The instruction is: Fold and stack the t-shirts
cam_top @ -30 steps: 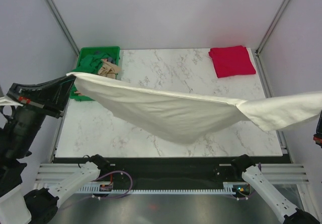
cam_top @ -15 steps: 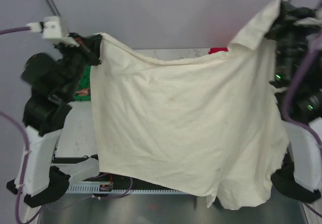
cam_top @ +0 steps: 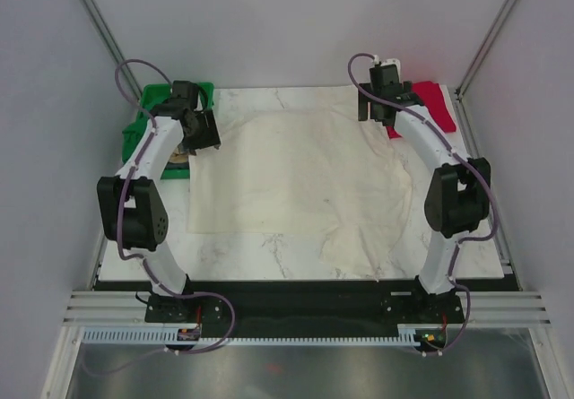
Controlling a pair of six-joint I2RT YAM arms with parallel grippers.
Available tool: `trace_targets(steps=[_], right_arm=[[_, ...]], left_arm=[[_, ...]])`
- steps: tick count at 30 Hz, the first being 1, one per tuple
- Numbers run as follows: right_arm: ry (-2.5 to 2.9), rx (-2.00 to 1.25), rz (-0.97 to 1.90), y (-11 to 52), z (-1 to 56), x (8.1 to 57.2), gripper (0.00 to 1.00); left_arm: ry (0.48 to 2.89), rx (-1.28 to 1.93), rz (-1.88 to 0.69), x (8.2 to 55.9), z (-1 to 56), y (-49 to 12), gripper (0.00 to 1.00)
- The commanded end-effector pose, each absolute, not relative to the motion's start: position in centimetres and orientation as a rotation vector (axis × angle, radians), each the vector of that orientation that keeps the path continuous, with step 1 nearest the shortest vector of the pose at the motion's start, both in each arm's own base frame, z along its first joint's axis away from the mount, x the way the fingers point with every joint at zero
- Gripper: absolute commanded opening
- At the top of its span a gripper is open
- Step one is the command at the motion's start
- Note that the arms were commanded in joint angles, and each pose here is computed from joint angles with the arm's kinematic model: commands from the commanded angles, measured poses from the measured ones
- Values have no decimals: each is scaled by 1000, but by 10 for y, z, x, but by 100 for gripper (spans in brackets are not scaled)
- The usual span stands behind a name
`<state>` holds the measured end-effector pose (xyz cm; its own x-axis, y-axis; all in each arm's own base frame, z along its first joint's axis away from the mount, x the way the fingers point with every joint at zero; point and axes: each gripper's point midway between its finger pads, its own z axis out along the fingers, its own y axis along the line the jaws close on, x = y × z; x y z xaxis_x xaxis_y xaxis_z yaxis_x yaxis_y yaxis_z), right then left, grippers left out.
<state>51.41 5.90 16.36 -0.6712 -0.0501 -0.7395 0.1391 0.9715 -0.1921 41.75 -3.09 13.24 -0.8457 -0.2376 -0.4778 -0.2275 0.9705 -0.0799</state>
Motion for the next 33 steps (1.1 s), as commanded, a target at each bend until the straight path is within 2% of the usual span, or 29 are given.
trace_targets(steps=[1, 3, 4, 6, 11, 18, 28, 33], right_arm=[[2027, 155, -69, 78, 266, 506, 97], [2002, 156, 12, 87, 267, 500, 97], [2054, 143, 69, 95, 240, 489, 97], [2025, 135, 149, 104, 236, 484, 97], [2147, 105, 304, 128, 166, 464, 95], [2258, 186, 423, 138, 104, 440, 94], [2439, 642, 273, 64, 7, 366, 92], [2400, 771, 269, 41, 0, 344, 91]], left_arm=[[2404, -322, -171, 423, 206, -51, 73], [2395, -314, -182, 414, 207, -57, 72], [2392, -319, -186, 411, 206, -59, 72], [2394, -300, -182, 396, 201, -68, 71], [2399, -291, -191, 370, 178, -94, 70], [2483, -428, -161, 340, 100, -94, 68], [2600, -513, -136, 311, 29, -94, 65], [2632, -460, -141, 287, 20, -112, 63]])
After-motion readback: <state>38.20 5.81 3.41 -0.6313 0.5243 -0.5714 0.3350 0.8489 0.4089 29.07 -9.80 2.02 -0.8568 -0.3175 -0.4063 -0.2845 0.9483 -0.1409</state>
